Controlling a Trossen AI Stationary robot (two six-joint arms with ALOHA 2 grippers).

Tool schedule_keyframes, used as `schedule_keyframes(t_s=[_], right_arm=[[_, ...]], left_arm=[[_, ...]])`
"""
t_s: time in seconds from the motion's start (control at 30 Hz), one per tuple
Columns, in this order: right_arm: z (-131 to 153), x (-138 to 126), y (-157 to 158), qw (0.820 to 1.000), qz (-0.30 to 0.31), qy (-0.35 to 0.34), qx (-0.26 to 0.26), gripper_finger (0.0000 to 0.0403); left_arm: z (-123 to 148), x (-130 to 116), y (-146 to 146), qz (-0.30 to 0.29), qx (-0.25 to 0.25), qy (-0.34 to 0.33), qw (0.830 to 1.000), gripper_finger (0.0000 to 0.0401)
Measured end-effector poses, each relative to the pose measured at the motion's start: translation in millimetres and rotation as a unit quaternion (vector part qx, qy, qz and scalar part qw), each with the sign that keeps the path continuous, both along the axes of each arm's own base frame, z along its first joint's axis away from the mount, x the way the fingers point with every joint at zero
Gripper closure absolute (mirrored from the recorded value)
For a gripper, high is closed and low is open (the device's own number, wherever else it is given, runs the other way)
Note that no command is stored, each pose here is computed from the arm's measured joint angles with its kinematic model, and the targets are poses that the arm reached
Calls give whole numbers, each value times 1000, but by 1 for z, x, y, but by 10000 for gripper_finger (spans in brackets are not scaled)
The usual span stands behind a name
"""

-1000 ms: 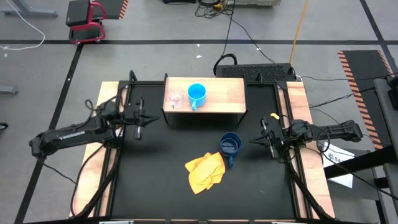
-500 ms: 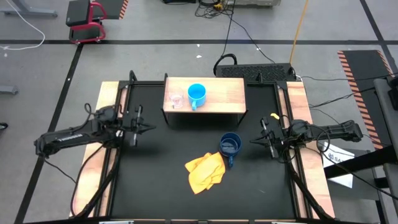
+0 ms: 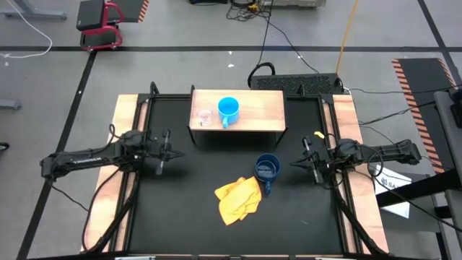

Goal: Stack small to large cups/mugs on shelf
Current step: Put the dark blue mug on the shelf

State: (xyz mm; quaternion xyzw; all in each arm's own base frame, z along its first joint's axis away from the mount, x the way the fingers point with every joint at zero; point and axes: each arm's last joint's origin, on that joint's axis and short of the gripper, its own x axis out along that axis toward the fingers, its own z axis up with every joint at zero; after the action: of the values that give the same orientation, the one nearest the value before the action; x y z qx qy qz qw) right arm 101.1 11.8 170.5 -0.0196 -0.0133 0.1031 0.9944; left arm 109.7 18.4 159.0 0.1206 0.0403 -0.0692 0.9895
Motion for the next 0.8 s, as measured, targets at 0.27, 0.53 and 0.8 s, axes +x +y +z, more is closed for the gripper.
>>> schedule_keyframes(t_s=[0.27, 0.53, 0.8], right_arm=[[1, 0, -1, 1000, -15, -4, -5, 403], [0, 1, -4, 997, -65, 12, 25, 403], [9, 8, -6, 992, -101, 71, 15, 403]], left_arm=[[1, 0, 0, 0, -2, -4, 1000, 401], [1, 0, 0, -8, -3, -6, 1000, 399], [1, 0, -1, -14, -4, -6, 1000, 398]])
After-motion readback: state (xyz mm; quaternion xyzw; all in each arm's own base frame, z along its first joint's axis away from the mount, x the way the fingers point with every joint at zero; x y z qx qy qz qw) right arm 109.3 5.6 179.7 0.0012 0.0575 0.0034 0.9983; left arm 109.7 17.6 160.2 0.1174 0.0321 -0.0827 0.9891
